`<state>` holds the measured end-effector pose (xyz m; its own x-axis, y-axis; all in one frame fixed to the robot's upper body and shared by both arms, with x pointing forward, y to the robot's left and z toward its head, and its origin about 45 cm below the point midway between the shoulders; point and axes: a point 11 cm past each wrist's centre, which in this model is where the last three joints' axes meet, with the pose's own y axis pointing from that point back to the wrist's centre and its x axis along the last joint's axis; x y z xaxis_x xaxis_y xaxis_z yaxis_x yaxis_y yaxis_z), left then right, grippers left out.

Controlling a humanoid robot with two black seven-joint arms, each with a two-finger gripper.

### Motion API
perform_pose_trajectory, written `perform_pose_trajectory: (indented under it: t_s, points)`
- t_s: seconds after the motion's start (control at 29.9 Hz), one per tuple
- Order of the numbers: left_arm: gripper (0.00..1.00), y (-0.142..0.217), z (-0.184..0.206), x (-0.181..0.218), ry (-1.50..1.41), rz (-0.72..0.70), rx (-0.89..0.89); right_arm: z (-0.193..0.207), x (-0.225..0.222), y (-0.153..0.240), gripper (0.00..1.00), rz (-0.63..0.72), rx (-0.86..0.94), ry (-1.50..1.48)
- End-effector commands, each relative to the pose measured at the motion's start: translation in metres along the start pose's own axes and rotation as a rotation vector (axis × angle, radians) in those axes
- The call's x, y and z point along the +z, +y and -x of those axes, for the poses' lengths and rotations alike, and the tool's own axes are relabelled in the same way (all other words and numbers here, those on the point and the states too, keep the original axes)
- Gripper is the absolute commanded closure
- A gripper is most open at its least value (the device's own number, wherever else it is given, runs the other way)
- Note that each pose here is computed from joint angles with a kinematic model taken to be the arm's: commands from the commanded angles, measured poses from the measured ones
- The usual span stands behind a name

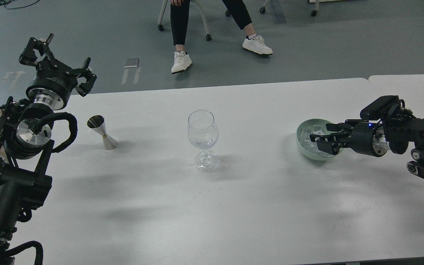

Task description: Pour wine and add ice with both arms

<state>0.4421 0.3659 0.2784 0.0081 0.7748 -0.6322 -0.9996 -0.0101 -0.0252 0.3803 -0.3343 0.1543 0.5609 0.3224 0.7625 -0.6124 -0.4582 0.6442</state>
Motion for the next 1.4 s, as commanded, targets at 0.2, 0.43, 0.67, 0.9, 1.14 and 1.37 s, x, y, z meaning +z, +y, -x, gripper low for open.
perform_pose_trajectory:
  t_s: [0.2, 0.43, 0.67, 0.9, 1.14, 1.37]
  points:
    - [0.04, 0.000, -0.004, 0.000, 0.004, 0.003, 0.010, 0.001, 0.002, 0.000, 0.45, 0.009, -0.001, -0.001]
    - [0.04, 0.000, -0.006, 0.000, 0.004, 0.007, 0.013, 0.005, -0.001, -0.003, 0.45, 0.002, -0.007, -0.006]
    - [0.04, 0.000, -0.010, 0.004, 0.002, 0.012, 0.022, 0.003, 0.000, -0.010, 0.45, 0.011, 0.000, -0.003]
    - [0.04, 0.000, -0.010, 0.004, 0.004, 0.013, 0.022, 0.003, -0.004, -0.014, 0.45, 0.003, 0.000, -0.005]
    - [0.04, 0.000, -0.011, 0.004, 0.005, 0.015, 0.024, 0.007, -0.002, -0.014, 0.61, 0.011, -0.005, -0.015]
    - [0.04, 0.001, -0.015, 0.003, 0.005, 0.011, 0.035, 0.006, -0.003, -0.015, 0.62, 0.003, -0.003, -0.015]
